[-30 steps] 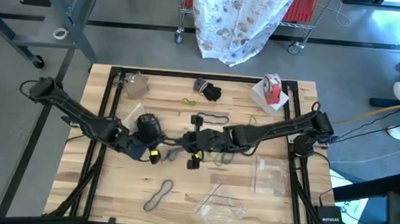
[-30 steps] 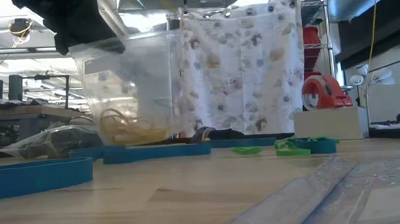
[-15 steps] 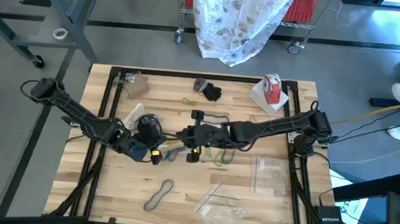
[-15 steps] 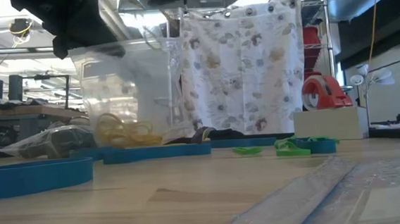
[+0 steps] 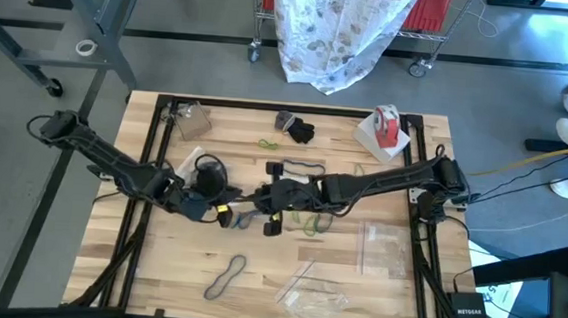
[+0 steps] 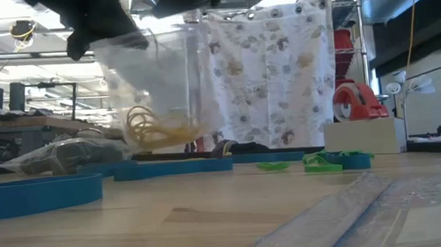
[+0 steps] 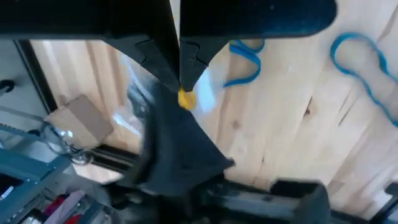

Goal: Sort rubber bands
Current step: Put the yellow rubber band into the transparent zip bag

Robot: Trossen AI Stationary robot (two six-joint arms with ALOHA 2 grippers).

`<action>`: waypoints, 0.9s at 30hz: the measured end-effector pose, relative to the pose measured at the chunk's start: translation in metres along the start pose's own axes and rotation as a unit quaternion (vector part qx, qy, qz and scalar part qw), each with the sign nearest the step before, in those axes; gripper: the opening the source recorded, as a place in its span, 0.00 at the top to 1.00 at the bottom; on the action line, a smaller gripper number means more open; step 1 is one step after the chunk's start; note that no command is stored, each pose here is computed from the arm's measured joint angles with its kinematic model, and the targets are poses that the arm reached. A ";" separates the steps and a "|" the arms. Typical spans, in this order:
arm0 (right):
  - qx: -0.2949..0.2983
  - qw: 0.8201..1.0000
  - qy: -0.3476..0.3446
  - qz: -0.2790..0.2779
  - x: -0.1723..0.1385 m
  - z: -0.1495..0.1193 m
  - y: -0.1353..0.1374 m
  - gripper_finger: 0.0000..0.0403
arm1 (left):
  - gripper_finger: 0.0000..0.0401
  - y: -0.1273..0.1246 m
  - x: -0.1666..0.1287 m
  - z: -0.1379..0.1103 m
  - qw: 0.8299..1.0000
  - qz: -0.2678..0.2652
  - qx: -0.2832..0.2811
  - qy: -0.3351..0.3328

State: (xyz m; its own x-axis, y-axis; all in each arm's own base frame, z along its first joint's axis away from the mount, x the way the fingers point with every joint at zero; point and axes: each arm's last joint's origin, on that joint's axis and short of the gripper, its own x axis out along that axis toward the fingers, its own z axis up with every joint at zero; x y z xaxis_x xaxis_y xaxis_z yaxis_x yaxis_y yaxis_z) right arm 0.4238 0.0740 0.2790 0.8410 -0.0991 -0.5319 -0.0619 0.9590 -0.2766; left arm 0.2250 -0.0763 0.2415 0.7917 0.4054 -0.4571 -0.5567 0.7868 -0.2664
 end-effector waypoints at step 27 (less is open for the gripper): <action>0.077 0.996 0.051 -0.015 -0.021 0.005 -0.021 0.63 | 1.00 0.001 0.000 -0.001 0.999 0.005 0.041 0.007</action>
State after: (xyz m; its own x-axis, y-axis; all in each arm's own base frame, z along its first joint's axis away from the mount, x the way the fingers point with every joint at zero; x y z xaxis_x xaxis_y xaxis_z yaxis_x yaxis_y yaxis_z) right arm 0.4101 0.0569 0.3005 0.7817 -0.1474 -0.6060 0.0522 0.9837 -0.1718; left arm 0.2241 -0.0757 0.2398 0.7824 0.4066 -0.4717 -0.5410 0.8189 -0.1915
